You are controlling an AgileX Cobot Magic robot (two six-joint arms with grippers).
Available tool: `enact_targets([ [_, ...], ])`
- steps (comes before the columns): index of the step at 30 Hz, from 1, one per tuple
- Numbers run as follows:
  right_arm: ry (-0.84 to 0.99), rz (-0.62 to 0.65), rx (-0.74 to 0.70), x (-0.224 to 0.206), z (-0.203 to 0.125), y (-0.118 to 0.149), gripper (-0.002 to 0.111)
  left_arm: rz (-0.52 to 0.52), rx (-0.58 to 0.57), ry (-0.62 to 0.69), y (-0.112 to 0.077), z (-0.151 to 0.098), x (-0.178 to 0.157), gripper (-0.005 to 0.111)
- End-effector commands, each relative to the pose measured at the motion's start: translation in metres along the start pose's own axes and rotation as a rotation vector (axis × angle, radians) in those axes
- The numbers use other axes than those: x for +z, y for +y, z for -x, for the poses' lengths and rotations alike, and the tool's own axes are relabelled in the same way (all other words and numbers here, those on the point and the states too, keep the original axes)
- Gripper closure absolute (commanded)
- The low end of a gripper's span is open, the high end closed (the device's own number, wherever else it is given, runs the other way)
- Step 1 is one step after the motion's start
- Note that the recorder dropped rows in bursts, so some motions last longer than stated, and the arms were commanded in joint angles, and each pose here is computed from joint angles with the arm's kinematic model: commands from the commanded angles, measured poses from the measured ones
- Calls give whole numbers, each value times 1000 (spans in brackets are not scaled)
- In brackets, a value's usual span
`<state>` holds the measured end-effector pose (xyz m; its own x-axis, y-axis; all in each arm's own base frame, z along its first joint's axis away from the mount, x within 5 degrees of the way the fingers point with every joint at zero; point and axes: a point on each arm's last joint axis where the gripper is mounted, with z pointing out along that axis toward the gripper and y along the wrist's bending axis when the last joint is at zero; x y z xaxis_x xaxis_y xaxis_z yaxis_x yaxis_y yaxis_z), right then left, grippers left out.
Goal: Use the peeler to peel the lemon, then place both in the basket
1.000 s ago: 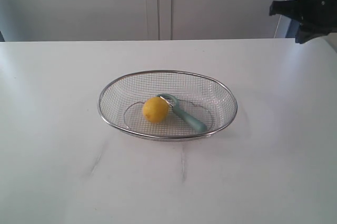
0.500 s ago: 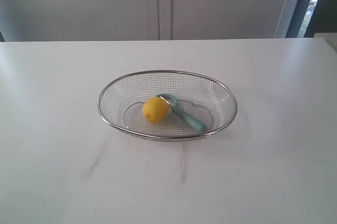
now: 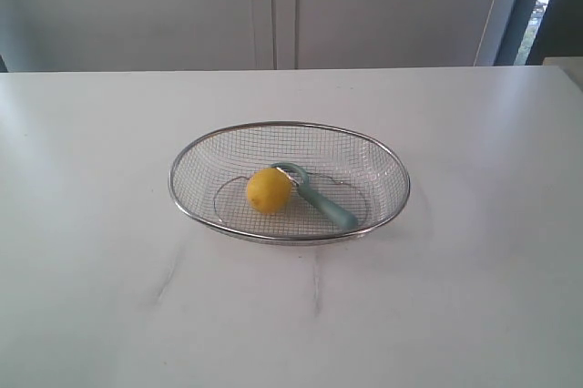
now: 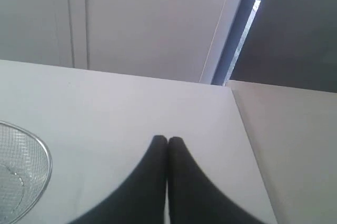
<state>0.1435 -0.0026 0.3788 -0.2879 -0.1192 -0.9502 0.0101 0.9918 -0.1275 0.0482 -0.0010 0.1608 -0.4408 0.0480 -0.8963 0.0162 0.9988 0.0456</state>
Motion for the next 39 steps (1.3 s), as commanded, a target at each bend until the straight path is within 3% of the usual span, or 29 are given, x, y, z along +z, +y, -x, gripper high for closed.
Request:
enact_targets([
  [1,-37,-9,-8,-23,-39,2,108,-1,-13,13,0,-3,1,107],
  [7,-132,-29,3,-59,-89,5,108,-1,-13,13,0,-3,1,107],
  [12,-182,-150,104,-72,-121,4,108,-1,-13,13,0,-3,1,107],
  [29,-238,-158,101,-81,-129,6,108,-1,-13,13,0,-3,1,107],
  [39,-125,-108,170,-54,-168,13,108,-1,-13,13,0,-3,1,107],
])
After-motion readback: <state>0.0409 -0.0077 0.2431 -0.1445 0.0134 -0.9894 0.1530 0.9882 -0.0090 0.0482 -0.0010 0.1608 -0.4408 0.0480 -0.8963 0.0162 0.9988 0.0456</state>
